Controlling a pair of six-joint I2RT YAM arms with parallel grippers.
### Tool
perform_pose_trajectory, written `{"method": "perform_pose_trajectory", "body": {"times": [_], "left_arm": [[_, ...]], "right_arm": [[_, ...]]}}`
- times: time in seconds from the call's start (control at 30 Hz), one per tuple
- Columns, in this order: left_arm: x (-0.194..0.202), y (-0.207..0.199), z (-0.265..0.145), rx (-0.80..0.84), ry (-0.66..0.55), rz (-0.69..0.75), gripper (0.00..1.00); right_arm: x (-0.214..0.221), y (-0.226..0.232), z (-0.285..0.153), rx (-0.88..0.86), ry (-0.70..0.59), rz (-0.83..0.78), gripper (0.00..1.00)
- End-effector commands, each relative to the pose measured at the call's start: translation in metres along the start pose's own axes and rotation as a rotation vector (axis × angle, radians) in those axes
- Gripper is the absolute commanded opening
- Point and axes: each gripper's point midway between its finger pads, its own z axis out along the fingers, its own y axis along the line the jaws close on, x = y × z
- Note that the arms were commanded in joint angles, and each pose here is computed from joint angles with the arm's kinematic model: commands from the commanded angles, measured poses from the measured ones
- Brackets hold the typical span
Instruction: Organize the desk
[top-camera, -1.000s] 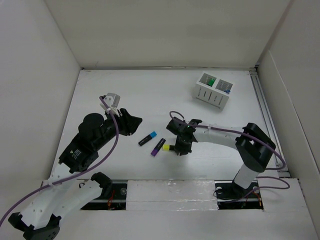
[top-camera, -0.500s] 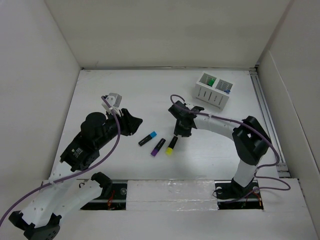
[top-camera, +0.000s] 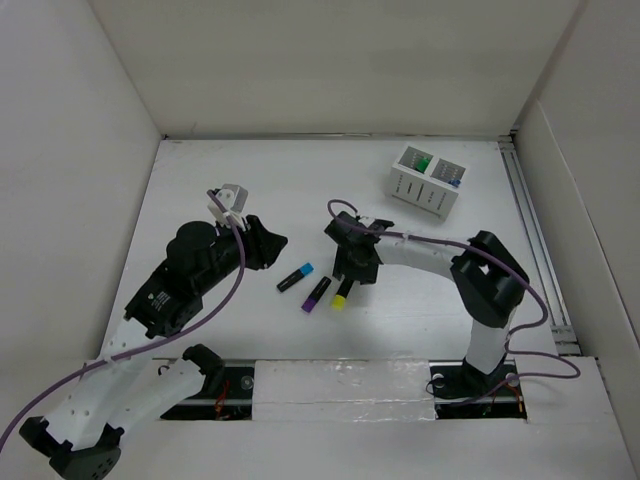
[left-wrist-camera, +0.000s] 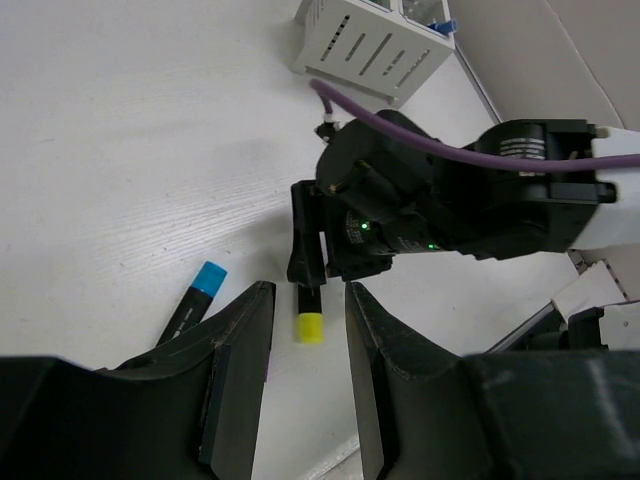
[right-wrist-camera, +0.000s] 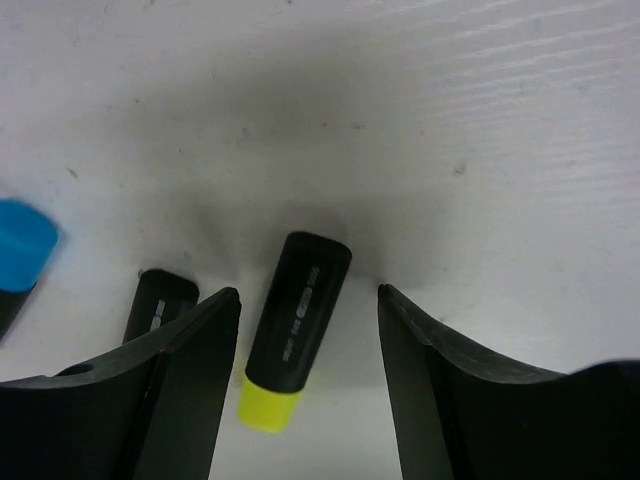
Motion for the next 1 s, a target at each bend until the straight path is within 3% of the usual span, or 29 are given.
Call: {"method": "perform_pose_trajectory", "body": {"times": [0.0,0.03,0.17,0.27,0.5,0.77,0.97], "left_arm": [[-0.004,-0.008,0.000,0.044,-0.026,-0.003,0.32],[-0.003,-0.008,0.000,0.045,-0.024,-0.003,0.32],[-0.004,-0.006,-0.001,0.034,-0.029,0.000,0.32],[-0.006,-0.003,-0.003,0.020,-0.040,0.008,0.32],[-0.009,0.001,-0.004,-0.006,-0.050,0.020,0.32],[-0.017,-0.008,-0.006,0.027,-0.063,0.009,0.33],[-0.020,-0.005,-0.009,0.000,-0.065,-0.006,0.33]], "right_arm": [[-0.006,0.018,0.006,-0.014,0.005,0.029,0.63],[-0.005,0.018,0.009,-0.009,0.009,0.034,0.62],[-0.003,0.006,0.019,0.054,-0.003,0.047,0.41],[-0.001,-0.010,0.018,0.120,-0.009,0.039,0.33],[-0.007,-0.012,0.003,0.090,-0.035,-0.002,0.11],[-0.107,0.007,-0.084,-0.094,-0.275,0.086,0.07],[-0.228,-0.027,-0.137,-0.174,-0.493,0.219,0.06]]}}
